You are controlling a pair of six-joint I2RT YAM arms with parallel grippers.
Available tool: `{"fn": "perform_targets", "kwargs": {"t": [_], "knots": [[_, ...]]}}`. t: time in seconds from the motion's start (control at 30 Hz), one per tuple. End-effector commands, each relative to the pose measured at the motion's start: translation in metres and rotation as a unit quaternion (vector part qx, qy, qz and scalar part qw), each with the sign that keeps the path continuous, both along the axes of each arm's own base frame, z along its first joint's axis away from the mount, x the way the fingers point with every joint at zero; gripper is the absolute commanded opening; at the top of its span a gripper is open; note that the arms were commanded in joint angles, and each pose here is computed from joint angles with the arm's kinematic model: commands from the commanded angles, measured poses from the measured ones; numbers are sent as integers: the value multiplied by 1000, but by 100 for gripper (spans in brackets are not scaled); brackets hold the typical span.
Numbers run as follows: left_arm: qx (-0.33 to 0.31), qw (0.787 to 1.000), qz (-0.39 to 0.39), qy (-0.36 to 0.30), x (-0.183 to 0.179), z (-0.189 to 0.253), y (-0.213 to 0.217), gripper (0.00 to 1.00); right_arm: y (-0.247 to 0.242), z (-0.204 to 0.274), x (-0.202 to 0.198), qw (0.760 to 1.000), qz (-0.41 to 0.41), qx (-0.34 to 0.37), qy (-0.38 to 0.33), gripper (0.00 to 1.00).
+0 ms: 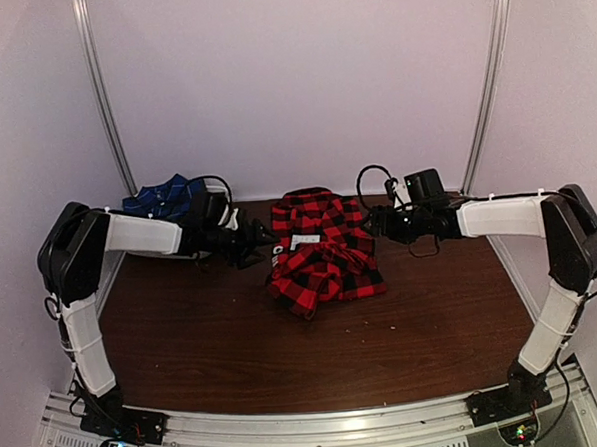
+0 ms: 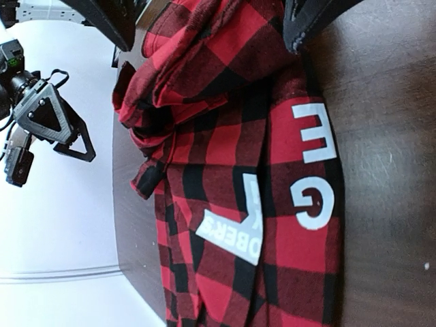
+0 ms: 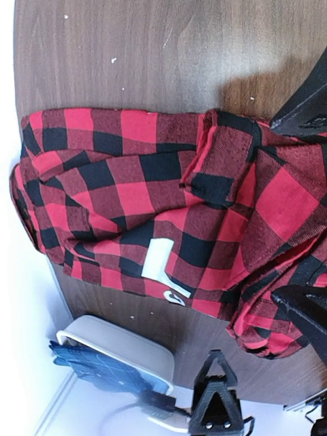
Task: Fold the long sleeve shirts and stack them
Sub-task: Fold the rectangle-folded shirt at the center of the board.
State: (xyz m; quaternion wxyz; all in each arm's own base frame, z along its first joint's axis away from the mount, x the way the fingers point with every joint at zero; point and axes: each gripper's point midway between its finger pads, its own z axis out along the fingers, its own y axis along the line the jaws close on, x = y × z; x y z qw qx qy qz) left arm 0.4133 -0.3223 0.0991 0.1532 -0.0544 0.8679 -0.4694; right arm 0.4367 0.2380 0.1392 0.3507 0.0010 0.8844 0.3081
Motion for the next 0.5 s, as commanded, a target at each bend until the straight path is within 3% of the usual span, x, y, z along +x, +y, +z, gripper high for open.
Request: {"fn": "perform_targets", "kwargs": {"t": [0.0,0.23,0.47], "knots": [[52,996,-12,-69,0,26,17,77,7,-7,-24,993,48,-106,-25,76],[118,990,-40,-69,-51,9,32,76,15,-31,-58,983,89,-157,-17,74],[156,984,-72,-52,-99,-14,18,72,22,-52,-64,982,94,-161,6,63]]}}
